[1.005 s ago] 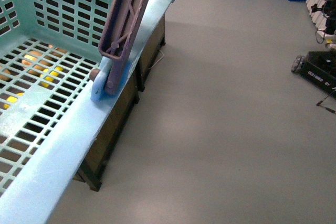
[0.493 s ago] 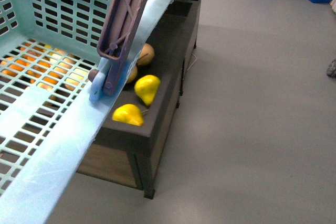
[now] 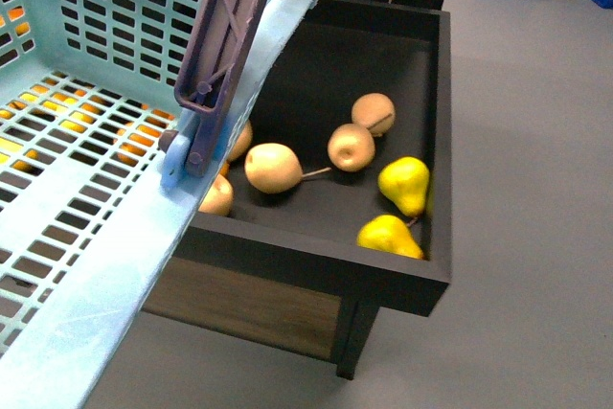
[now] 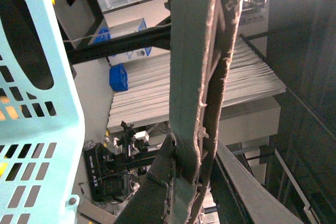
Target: Pick mango and avocado into basket
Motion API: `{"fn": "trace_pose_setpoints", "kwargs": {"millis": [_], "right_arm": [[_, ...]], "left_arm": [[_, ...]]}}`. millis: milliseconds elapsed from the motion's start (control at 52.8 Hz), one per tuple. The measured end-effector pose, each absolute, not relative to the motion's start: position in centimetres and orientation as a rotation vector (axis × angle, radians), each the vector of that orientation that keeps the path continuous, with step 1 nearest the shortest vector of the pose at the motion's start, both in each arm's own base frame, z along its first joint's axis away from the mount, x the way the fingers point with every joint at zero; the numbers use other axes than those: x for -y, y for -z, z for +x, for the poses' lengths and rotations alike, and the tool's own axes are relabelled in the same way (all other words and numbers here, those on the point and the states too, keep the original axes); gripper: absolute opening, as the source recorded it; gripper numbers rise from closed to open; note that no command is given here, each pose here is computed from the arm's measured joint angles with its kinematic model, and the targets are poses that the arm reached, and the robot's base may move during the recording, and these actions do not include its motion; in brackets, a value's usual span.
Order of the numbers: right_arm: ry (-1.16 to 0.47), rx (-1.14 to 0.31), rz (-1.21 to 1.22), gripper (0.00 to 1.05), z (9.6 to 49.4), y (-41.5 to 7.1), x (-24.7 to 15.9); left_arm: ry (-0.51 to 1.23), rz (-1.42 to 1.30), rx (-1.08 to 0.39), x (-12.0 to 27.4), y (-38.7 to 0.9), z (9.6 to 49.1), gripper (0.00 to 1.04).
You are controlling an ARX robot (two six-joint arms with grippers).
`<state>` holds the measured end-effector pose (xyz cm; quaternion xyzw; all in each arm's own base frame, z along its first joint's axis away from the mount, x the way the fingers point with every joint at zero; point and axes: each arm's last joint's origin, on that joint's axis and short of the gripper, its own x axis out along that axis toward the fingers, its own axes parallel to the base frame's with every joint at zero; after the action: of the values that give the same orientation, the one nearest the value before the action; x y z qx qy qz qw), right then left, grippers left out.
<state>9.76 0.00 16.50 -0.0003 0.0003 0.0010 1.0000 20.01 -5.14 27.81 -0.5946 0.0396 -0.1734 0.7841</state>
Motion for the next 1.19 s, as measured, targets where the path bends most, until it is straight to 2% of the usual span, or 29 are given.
{"fn": "trace_pose_setpoints", "kwargs": {"millis": [1194], "right_arm": [[-0.001, 0.001, -0.001, 0.97, 9.76, -16.52, 0.00]], "left_arm": [[0.372, -1.283, -0.088, 5.14, -27.74, 20.05, 0.14]]}}
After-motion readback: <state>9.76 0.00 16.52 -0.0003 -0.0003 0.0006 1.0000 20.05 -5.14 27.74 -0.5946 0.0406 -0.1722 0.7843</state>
